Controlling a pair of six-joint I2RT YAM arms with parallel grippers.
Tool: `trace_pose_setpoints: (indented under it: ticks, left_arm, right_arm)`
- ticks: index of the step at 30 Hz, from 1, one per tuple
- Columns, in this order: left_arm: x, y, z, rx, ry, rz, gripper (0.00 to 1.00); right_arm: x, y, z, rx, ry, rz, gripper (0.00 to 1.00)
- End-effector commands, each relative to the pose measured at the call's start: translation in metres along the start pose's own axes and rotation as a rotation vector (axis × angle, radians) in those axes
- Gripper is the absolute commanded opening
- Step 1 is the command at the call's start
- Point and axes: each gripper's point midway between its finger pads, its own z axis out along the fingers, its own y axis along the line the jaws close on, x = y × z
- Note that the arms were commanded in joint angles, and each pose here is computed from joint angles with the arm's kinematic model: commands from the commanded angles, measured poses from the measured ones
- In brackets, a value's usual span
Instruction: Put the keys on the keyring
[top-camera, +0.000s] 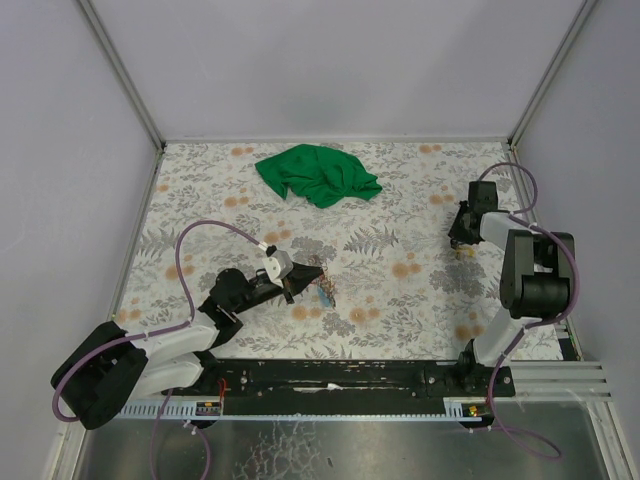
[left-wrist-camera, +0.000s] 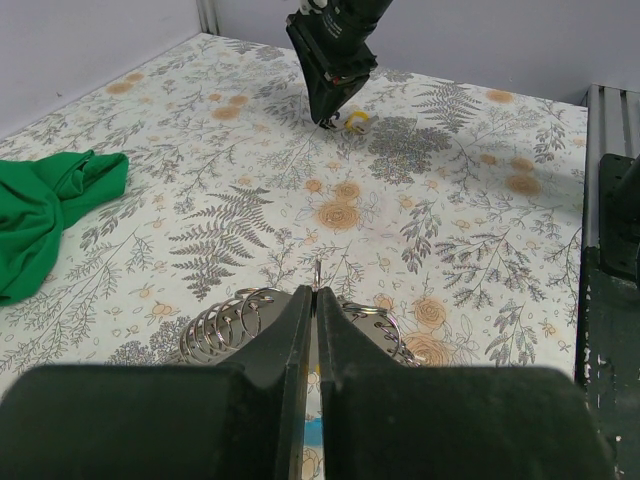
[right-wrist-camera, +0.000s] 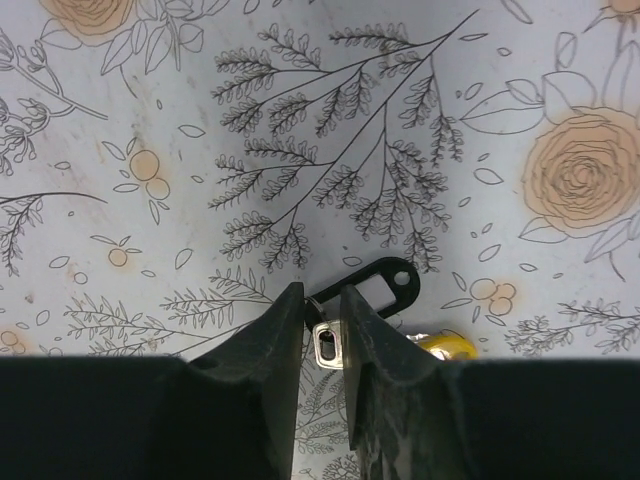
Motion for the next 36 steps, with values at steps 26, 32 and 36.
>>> trace_pose_setpoints:
  ticks: [26,32,36]
  left_arm:
    - [-0.019,0.005,-0.002,-0.022,-0.094,0.064,0.00]
    - [-0.019,0.008,-0.002,-0.039,-0.093,0.061,0.00]
    - [-0.018,0.009,-0.003,-0.048,-0.092,0.059,0.00]
  right_arm:
    - [0.115,0.136,-0.094,-0.236,0.104,-0.497,0.00]
    - [0.143,0.142,-0.112,-0.173,0.077,-0.632,0.00]
    - [0.149,0.134,-0.117,-0.072,0.062,-0.712,0.02]
